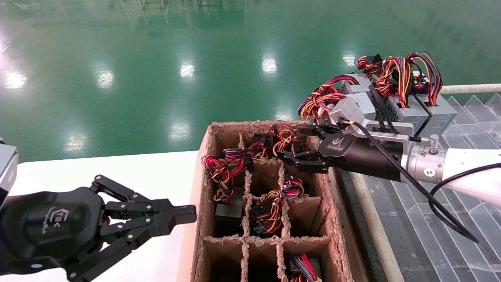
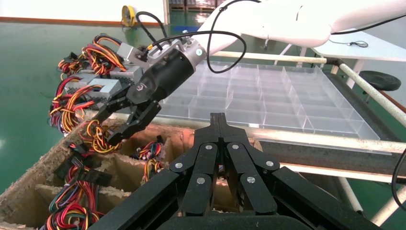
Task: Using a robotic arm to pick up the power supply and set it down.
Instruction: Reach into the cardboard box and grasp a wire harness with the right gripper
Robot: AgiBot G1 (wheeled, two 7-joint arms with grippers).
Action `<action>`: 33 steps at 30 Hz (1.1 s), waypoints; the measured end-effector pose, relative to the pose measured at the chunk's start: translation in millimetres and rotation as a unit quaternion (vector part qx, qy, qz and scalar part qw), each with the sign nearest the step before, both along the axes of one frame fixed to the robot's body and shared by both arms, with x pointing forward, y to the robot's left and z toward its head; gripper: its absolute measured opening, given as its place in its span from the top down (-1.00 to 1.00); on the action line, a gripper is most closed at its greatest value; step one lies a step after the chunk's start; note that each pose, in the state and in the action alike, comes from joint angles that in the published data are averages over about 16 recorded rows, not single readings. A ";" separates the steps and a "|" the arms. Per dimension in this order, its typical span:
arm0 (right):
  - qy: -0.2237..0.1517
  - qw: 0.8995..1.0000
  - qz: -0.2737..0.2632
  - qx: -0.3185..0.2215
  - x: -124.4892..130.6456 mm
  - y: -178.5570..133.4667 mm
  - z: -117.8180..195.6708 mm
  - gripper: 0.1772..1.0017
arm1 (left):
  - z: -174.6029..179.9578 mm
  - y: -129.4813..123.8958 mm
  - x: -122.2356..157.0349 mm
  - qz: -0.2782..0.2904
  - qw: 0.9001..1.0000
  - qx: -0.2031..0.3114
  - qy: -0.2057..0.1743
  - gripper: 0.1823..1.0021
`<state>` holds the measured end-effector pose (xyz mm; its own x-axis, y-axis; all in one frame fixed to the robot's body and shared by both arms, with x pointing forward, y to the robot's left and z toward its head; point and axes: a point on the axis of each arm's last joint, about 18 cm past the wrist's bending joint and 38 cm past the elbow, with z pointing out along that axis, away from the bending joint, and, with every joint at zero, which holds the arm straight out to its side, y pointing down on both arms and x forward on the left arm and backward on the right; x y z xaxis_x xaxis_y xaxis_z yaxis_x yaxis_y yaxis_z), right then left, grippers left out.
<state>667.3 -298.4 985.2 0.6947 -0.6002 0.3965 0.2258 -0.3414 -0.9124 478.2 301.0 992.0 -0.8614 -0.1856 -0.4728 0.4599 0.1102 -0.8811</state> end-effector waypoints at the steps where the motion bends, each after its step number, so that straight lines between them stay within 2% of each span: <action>1: 0.001 1.000 -0.001 -0.001 0.9 0.4 -1.2 -0.73 | 0.0 0.0 0.0 0.000 1.000 0.000 0.000 0.98; 11: 0.007 1.000 -0.017 -0.017 8.2 -2.0 -9.8 -0.34 | 0.0 0.0 0.0 0.000 1.000 0.000 0.000 0.98; 21: -0.002 0.999 -0.027 -0.036 4.6 -10.7 -7.8 0.28 | 0.0 0.0 0.0 0.000 1.000 0.000 0.000 0.98; 27: -0.016 0.999 -0.023 -0.046 -3.1 -12.1 -1.2 0.56 | 0.0 0.0 0.0 0.000 1.000 0.000 0.000 0.98; 33: -0.040 0.998 -0.014 -0.056 -13.2 -10.2 9.9 0.69 | 0.0 0.0 0.0 0.000 1.000 0.000 0.000 0.98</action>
<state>654.1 -308.6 995.1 0.6417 -0.5678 0.5156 0.2843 -0.4482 -0.8475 478.2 301.0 992.0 -0.8614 -0.1856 -0.4728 0.4599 0.1102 -0.8811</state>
